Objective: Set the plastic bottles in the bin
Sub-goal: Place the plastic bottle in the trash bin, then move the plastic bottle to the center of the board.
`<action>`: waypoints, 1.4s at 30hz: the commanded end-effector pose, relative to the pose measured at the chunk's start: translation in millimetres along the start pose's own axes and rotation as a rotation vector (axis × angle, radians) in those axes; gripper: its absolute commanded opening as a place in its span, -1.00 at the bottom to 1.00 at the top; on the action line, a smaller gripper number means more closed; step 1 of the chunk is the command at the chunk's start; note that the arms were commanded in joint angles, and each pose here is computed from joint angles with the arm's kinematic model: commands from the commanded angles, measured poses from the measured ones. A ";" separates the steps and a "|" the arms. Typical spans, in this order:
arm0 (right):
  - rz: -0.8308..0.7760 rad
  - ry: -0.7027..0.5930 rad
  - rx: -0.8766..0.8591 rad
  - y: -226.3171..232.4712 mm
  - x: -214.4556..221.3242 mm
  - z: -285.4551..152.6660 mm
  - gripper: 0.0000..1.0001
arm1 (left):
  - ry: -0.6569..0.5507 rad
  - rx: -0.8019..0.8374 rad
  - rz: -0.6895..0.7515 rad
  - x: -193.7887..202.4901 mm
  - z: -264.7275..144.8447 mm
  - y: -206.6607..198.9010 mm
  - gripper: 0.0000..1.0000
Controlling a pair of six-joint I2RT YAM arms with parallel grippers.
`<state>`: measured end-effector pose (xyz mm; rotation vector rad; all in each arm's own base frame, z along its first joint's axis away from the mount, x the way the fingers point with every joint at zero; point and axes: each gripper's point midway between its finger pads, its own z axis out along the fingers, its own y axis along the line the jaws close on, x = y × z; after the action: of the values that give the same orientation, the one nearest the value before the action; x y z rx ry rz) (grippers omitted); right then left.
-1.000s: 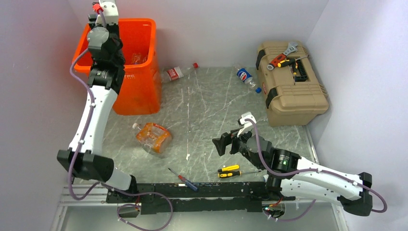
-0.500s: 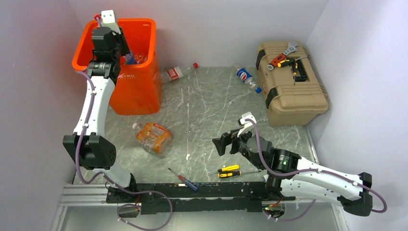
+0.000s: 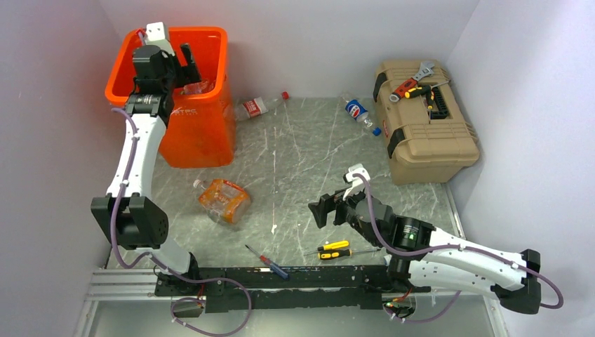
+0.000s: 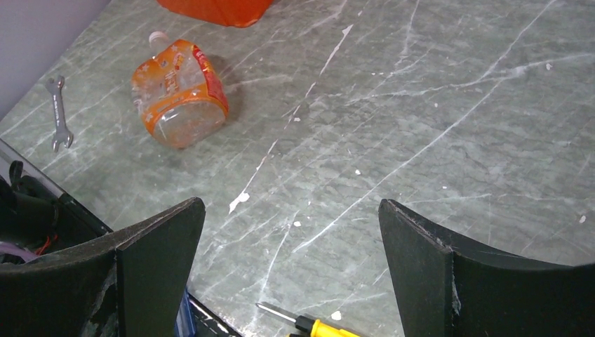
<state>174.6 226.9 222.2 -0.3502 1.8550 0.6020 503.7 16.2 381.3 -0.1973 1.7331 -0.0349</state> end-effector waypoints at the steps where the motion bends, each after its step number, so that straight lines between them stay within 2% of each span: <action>1: 0.015 -0.042 -0.020 8.0 -18.5 0.4 0.99 | -0.236 -0.044 -0.030 -90.1 -61.5 2.2 0.99; 5: -0.003 -0.014 -0.007 10.5 -15.1 7.3 0.99 | -0.361 0.059 -0.017 -134.9 -118.1 -36.9 0.99; 8: -0.044 0.026 0.012 12.2 -10.3 14.5 1.00 | -0.354 0.233 0.018 -133.7 -151.0 -88.5 0.99; 11: -0.080 0.083 0.060 8.5 -5.5 24.2 1.00 | -0.229 0.426 0.130 -95.0 -176.3 -159.6 0.99; 15: -0.065 0.137 0.117 -0.2 -0.6 36.6 1.00 | -0.117 0.566 0.292 -25.7 -212.1 -215.0 0.99; 21: 0.071 0.146 0.207 -27.0 10.9 42.3 0.99 | -0.034 0.757 0.321 38.0 -265.5 -229.2 0.99; 25: 0.125 0.097 0.315 -59.9 23.7 33.0 0.98 | 0.104 0.857 0.259 89.1 -294.1 -217.3 0.99; 27: 0.143 0.132 0.339 -66.6 32.2 27.0 0.98 | 0.170 0.900 0.248 119.7 -304.6 -210.7 0.99; 29: 0.186 0.156 0.433 -81.4 39.3 17.7 0.99 | 0.237 0.947 0.246 149.2 -314.6 -206.0 0.99; 33: 0.321 0.129 0.570 -108.5 46.3 4.0 0.99 | 0.356 1.009 0.227 195.9 -323.6 -206.7 0.99; 36: 0.415 0.090 0.530 -110.1 41.5 9.9 0.99 | 0.441 1.122 0.186 219.9 -337.8 -221.4 0.99; 38: 0.470 0.075 0.508 -111.7 36.8 18.5 0.99 | 0.458 1.205 0.180 226.2 -349.9 -232.0 0.99; 40: 0.505 0.109 0.463 -108.8 36.7 32.3 0.99 | 0.461 1.205 0.194 228.0 -352.2 -232.1 0.99; 42: 0.504 0.157 0.395 -99.2 38.1 48.8 0.96 | 0.453 1.129 0.193 224.6 -345.2 -223.1 0.99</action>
<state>233.5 135.7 144.8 0.3844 2.1421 0.3223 160.8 -261.5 219.7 0.8977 1.9999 -0.8668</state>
